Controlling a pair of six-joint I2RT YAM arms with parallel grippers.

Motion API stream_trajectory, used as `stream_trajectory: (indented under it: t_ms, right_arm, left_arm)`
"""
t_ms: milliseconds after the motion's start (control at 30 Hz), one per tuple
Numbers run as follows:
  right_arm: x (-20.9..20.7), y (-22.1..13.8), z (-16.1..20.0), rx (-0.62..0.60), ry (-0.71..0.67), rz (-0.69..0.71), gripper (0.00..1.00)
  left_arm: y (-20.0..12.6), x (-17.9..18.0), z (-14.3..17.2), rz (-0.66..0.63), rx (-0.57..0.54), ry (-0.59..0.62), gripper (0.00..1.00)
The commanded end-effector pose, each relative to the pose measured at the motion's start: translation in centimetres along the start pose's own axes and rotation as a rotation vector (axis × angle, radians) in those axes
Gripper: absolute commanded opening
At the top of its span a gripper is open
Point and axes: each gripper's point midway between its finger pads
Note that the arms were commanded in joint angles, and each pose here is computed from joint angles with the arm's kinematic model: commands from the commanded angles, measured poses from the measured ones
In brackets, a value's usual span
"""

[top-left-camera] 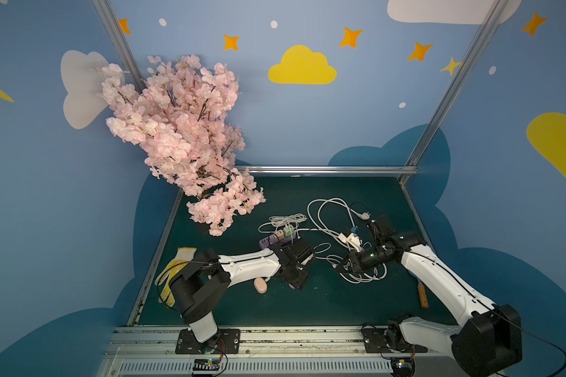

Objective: Charge the bluetooth headset
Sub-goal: Pick up the bluetooth headset from the center of the board.

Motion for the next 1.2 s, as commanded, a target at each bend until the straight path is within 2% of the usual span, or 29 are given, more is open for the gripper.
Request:
stream_trajectory:
  t_ms: [0,133,233,467,567,733,833,900,1033,1167]
  right_arm:
    - [0.5,-0.3,0.2,-0.002,-0.003,-0.021,0.0]
    - [0.6,-0.5,0.0,-0.009,-0.002,-0.027,0.0]
    - [0.6,-0.5,-0.1,-0.013,0.0,-0.03,0.0]
    - [0.9,-0.5,-0.1,-0.009,0.012,-0.046,0.0]
    - [0.6,-0.2,0.5,0.028,0.001,0.013,0.0]
    - [3.3,0.2,0.4,0.065,-0.07,-0.032,0.0]
    - [5.0,0.5,0.2,0.097,-0.123,-0.04,0.0]
    - [6.3,0.7,0.1,0.123,-0.157,-0.052,0.0]
    - [8.6,0.5,-0.5,0.143,-0.216,-0.081,0.0]
    - [10.3,-0.1,-1.3,0.156,-0.256,-0.088,0.0]
  left_arm:
    - [0.5,0.3,1.0,-0.013,0.042,0.011,0.62]
    - [0.8,0.6,1.4,-0.023,0.056,0.011,0.62]
    - [1.0,0.7,1.5,-0.027,0.061,0.015,0.47]
    - [0.2,0.2,0.4,-0.012,0.033,0.018,0.24]
    - [-2.4,-0.6,-1.7,0.02,-0.049,0.016,0.22]
    - [-10.4,-2.3,-6.2,0.173,-0.33,0.007,0.21]
    - [-14.4,-2.5,-7.2,0.254,-0.502,-0.011,0.19]
    - [-16.5,-2.5,-7.1,0.304,-0.574,-0.02,0.18]
    - [-19.0,-3.8,-6.6,0.451,-0.583,-0.007,0.13]
    - [-20.2,-4.6,-6.2,0.514,-0.576,0.008,0.1]
Point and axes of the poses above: each gripper's point midway between its finger pads, its own y axis out along the fingers, its own x axis along the line the jaws close on, z = x × y, and after that the axes turned 3 degrees about -y, right-handed
